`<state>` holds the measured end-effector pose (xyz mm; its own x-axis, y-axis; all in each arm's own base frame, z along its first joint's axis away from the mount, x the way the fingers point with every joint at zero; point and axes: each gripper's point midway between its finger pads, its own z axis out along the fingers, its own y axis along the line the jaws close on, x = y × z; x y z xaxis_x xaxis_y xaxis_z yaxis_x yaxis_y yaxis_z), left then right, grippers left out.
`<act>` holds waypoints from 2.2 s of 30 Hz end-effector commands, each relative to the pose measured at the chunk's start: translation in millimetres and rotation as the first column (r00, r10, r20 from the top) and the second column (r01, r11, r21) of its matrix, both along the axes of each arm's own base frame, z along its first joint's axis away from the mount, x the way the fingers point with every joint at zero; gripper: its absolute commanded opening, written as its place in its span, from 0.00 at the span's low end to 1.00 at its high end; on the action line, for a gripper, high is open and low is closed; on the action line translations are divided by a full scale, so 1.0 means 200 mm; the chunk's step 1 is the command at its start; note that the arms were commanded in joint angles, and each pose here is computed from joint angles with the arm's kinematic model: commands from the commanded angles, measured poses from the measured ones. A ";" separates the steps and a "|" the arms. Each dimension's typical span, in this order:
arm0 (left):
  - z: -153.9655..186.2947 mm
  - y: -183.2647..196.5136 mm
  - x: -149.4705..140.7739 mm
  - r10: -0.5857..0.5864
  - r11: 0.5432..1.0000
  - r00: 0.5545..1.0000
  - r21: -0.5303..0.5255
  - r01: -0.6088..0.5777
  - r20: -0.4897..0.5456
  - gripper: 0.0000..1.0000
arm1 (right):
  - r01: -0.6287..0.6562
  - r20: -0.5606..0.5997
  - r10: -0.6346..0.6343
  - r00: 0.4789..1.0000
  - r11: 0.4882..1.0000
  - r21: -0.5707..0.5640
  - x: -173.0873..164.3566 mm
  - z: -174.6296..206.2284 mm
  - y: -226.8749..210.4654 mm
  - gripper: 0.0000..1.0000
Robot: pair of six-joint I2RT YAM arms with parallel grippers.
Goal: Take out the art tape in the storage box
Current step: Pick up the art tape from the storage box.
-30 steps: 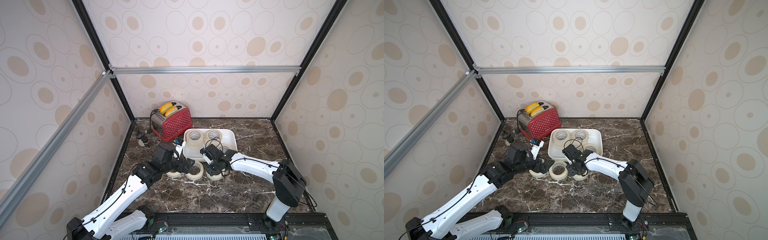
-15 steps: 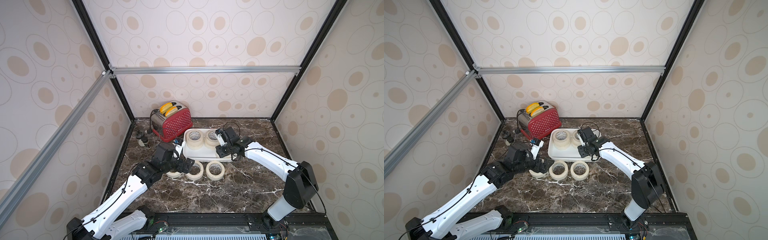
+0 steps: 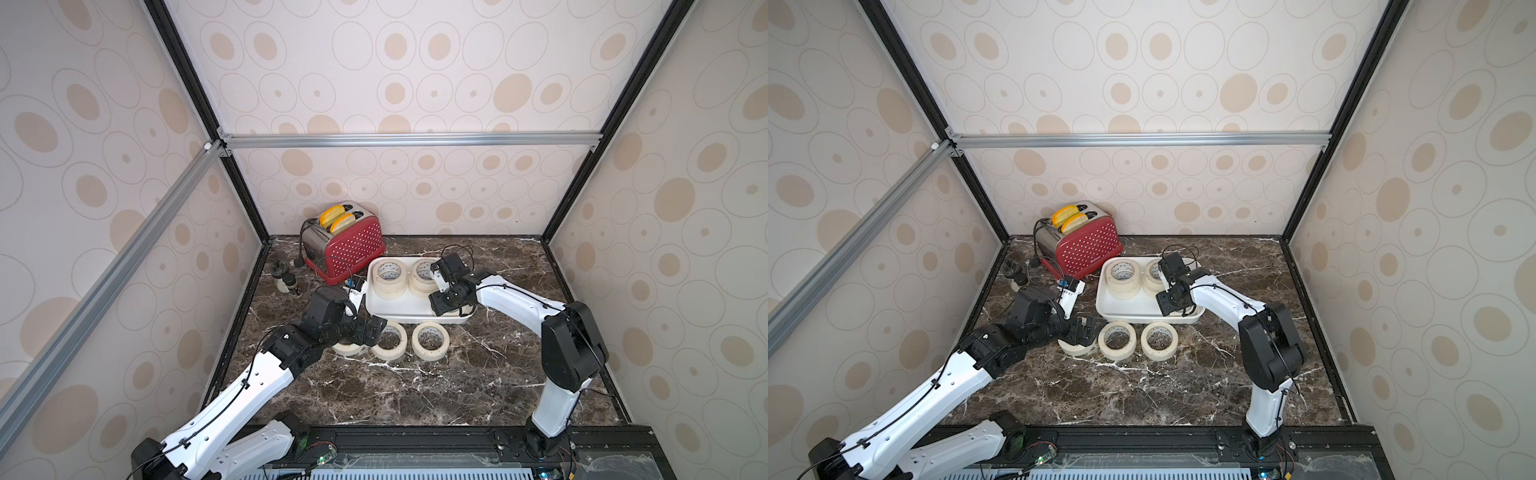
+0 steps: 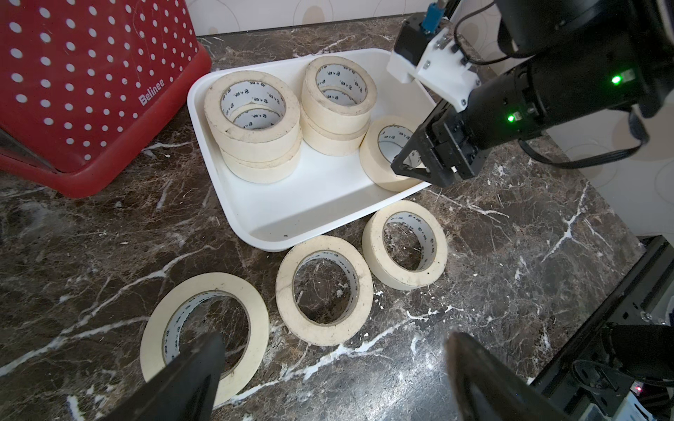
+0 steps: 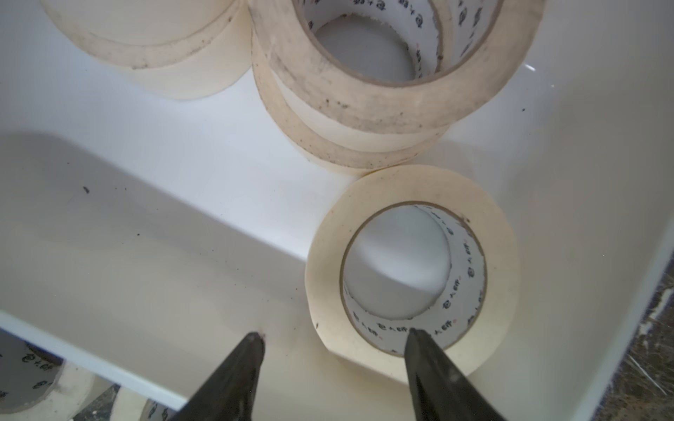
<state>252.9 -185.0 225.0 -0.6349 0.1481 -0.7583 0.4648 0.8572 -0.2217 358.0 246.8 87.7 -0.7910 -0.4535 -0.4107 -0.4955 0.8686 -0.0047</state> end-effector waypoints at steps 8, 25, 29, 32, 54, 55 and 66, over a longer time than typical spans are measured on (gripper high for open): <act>0.02 0.01 0.00 0.012 1.000 1.000 -0.010 -0.012 -0.001 0.99 | -0.009 -0.048 0.008 0.999 1.000 -0.017 0.06 -0.12 0.04 0.65; 0.01 0.01 0.01 0.013 1.000 1.000 -0.012 -0.013 -0.010 0.99 | -0.015 -0.071 0.013 0.997 0.999 -0.035 0.08 -0.20 0.04 0.23; 0.01 0.01 0.01 0.010 1.000 1.000 -0.014 -0.010 -0.012 0.99 | -0.018 -0.054 0.017 0.998 1.000 -0.023 0.08 -0.14 0.05 0.20; 0.01 0.01 0.01 0.010 1.000 1.000 -0.015 -0.010 -0.011 0.99 | -0.021 -0.038 0.020 0.999 1.000 -0.013 0.08 -0.09 0.05 0.19; 0.01 0.01 0.01 0.013 1.000 1.000 -0.012 -0.013 -0.017 0.99 | -0.032 0.120 0.026 0.992 0.998 0.047 -0.05 0.40 -0.07 0.17; 0.00 0.01 0.02 0.014 1.000 1.000 -0.011 -0.014 -0.018 0.99 | -0.033 0.121 0.026 0.992 0.998 0.055 -0.06 0.41 -0.08 0.17; 0.00 0.00 0.02 0.010 1.000 1.000 -0.015 -0.010 -0.020 0.99 | -0.006 0.139 -0.006 0.990 0.996 0.085 -0.25 0.51 -0.21 0.17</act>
